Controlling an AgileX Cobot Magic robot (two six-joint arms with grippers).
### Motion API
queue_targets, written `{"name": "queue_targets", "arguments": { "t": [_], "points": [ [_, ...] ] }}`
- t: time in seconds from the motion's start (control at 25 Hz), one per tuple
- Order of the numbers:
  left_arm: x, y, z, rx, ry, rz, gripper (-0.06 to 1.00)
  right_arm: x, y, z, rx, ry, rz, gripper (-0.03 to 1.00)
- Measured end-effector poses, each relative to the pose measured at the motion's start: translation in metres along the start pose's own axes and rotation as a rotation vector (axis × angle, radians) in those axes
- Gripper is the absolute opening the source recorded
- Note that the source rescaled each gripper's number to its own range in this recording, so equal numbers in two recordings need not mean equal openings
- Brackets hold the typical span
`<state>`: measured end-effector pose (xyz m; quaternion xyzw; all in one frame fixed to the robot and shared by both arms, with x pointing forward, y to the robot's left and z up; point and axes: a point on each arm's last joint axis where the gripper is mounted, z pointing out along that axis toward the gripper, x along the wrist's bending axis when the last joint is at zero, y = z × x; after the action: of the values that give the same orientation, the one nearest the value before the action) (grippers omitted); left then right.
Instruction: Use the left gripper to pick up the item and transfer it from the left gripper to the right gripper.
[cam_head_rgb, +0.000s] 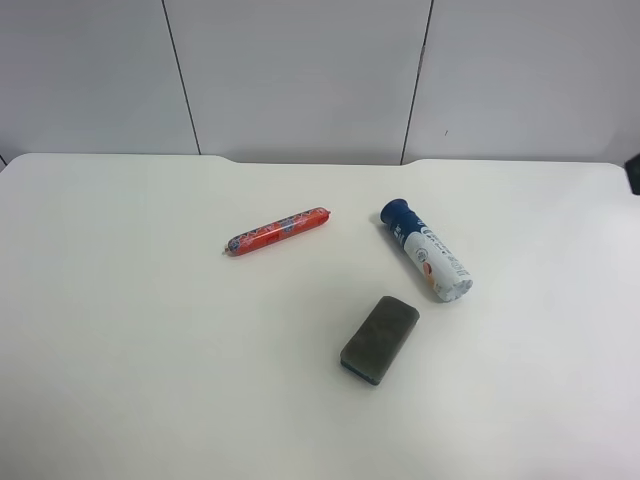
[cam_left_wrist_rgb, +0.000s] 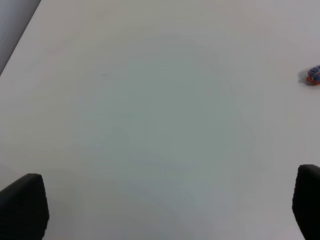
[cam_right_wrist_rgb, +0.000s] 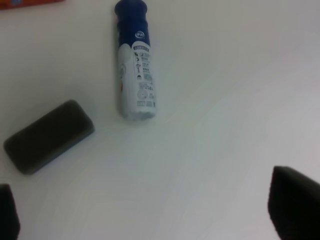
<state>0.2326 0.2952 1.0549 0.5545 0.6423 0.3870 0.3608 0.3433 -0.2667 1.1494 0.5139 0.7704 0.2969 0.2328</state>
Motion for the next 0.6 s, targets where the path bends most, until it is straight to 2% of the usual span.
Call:
{"name": "queue_targets", "arguments": {
  "t": [0.12,0.36,0.52,0.6],
  "points": [
    [0.000,0.000,0.000,0.000,0.000,0.000,0.99,0.004,-0.026,-0.014,-0.015,-0.001,-0.001,0.99],
    [0.000,0.000,0.000,0.000,0.000,0.000,0.99,0.011,-0.090,-0.007,-0.017,-0.001,0.006,0.99],
    [0.000,0.000,0.000,0.000,0.000,0.000,0.99,0.014,-0.124,0.003,-0.075,-0.007,0.037,1.00],
    [0.000,0.000,0.000,0.000,0.000,0.000,0.99,0.015,-0.131,0.003,-0.145,-0.014,0.043,1.00]
  ]
}}
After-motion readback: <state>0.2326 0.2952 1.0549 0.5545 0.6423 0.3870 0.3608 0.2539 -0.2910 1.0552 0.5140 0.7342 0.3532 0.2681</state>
